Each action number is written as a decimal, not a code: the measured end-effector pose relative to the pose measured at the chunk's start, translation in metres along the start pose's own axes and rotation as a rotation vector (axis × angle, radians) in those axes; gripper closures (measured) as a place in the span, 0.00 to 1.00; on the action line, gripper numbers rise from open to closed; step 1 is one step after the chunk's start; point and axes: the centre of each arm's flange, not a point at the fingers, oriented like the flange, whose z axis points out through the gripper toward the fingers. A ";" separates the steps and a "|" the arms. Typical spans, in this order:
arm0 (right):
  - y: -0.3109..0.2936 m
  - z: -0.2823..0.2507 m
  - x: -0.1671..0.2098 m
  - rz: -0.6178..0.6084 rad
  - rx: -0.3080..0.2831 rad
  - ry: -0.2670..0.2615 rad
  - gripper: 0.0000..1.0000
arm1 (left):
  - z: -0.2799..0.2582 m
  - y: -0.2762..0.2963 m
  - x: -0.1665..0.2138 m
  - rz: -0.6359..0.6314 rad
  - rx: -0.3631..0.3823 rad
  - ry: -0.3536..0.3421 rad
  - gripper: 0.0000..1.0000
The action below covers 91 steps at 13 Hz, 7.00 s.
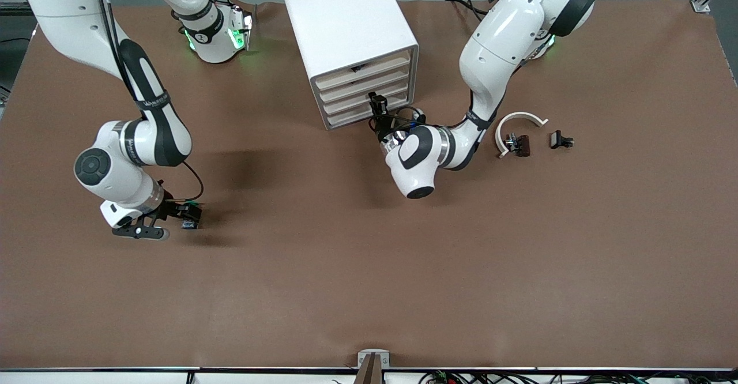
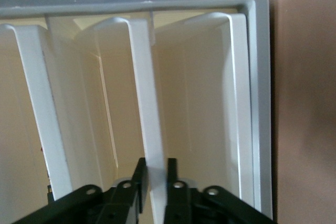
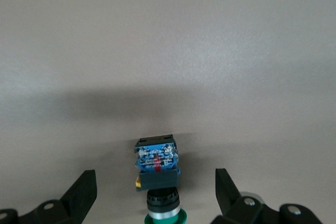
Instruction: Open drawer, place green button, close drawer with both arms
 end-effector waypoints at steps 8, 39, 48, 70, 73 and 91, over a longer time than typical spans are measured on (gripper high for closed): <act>0.001 0.021 -0.003 0.003 -0.005 -0.020 0.00 | -0.044 0.009 0.019 -0.021 -0.012 -0.076 0.86; -0.291 -0.161 -0.106 0.400 0.034 -0.169 0.59 | -0.369 -0.184 0.121 0.653 -0.908 0.350 0.00; -0.406 -0.171 -0.199 0.264 0.047 -0.148 0.59 | -0.407 -0.325 0.174 1.081 -0.986 0.782 0.00; -0.502 -0.079 -0.263 0.371 0.024 -0.087 0.59 | -0.400 -0.302 0.178 1.162 -0.909 0.833 0.00; -0.505 -0.078 -0.261 0.372 0.026 -0.086 0.59 | -0.389 -0.291 0.158 1.256 -0.891 0.884 0.00; -0.433 -0.188 -0.132 0.315 -0.051 -0.127 0.00 | -0.223 -0.131 0.040 1.634 -0.811 1.136 0.00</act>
